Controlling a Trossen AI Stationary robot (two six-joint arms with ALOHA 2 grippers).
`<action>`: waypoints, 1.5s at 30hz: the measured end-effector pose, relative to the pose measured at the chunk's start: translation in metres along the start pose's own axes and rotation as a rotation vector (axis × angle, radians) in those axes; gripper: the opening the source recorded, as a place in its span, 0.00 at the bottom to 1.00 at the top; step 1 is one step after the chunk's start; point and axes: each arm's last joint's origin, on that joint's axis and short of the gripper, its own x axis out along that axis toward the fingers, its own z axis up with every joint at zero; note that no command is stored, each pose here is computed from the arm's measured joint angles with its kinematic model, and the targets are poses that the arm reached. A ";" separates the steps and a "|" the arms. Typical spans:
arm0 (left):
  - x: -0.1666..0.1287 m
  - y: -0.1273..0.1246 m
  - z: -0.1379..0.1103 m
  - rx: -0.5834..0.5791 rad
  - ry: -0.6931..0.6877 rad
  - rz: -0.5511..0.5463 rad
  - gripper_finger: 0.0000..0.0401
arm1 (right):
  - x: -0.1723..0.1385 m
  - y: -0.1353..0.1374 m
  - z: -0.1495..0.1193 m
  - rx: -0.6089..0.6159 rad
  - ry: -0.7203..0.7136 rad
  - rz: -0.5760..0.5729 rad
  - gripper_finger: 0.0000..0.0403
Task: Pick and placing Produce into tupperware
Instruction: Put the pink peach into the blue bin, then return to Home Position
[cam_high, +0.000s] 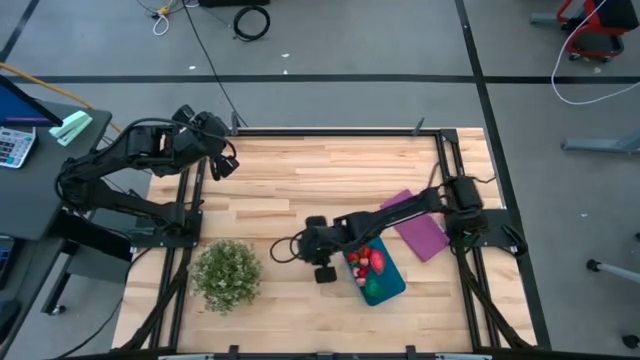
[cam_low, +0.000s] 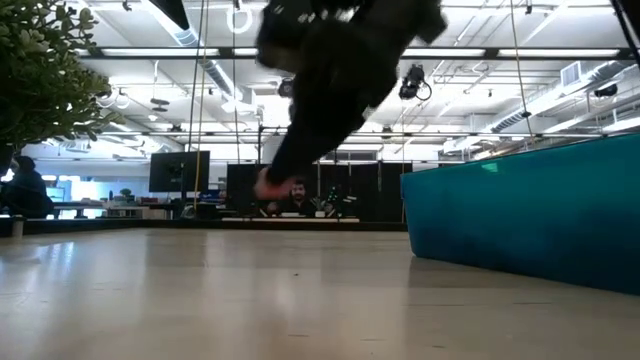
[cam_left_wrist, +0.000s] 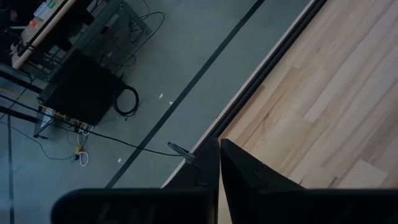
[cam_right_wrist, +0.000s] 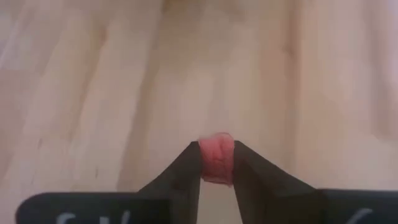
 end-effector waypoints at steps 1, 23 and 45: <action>0.000 0.000 0.000 0.000 0.000 -0.001 0.05 | -0.011 0.001 0.001 0.023 0.020 -0.017 0.20; 0.000 0.000 0.000 -0.002 -0.001 -0.001 0.07 | -0.114 0.080 -0.053 0.509 0.455 -0.303 0.31; -0.007 0.008 -0.004 0.158 -0.022 -0.002 0.08 | -0.159 0.055 -0.053 0.409 0.396 -0.334 0.57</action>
